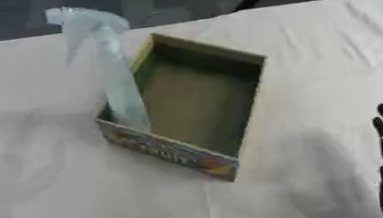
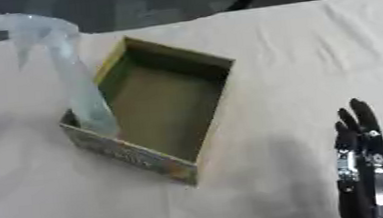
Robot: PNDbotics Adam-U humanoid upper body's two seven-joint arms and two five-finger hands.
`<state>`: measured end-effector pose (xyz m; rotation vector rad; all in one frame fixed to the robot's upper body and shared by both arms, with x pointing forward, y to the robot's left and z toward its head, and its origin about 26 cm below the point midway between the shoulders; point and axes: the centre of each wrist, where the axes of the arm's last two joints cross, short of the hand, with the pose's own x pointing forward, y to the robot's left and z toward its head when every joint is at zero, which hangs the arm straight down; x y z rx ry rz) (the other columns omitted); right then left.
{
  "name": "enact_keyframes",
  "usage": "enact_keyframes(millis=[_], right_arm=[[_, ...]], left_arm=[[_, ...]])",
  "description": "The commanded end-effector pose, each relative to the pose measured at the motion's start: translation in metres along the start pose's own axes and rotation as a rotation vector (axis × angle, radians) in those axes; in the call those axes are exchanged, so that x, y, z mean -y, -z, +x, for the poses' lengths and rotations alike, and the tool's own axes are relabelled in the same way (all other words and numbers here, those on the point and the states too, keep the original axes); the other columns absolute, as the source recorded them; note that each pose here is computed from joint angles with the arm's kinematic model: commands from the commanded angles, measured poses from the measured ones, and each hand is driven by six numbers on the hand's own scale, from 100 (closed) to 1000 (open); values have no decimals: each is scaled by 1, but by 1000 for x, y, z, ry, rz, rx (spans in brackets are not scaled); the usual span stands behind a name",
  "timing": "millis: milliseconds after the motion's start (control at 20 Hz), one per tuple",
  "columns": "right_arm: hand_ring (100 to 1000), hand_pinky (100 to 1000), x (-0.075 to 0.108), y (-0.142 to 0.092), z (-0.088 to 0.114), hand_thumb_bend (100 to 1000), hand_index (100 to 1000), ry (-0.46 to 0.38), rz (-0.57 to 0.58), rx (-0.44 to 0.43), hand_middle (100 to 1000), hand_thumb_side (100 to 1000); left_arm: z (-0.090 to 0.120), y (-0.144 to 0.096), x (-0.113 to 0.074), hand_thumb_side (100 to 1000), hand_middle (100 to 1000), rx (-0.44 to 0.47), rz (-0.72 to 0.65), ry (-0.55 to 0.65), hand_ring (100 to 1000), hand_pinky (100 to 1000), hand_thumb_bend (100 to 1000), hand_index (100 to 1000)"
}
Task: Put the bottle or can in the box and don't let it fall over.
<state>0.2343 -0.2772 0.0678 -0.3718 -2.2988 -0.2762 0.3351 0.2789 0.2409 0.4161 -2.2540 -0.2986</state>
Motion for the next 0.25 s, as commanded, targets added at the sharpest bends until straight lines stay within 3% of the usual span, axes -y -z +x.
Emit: enact_keyframes(millis=[50, 250], right_arm=[[990, 1000, -3, 3, 5, 100, 1000, -1, 0, 23, 1000, 679], [991, 1000, -6, 3, 5, 100, 1000, 2, -3, 23, 1000, 679]], left_arm=[[8, 3, -10, 672, 1000, 35, 128, 0, 1000, 1000, 100, 1000], [9, 3, -9, 672, 1000, 56, 147, -59, 1000, 1000, 100, 1000]])
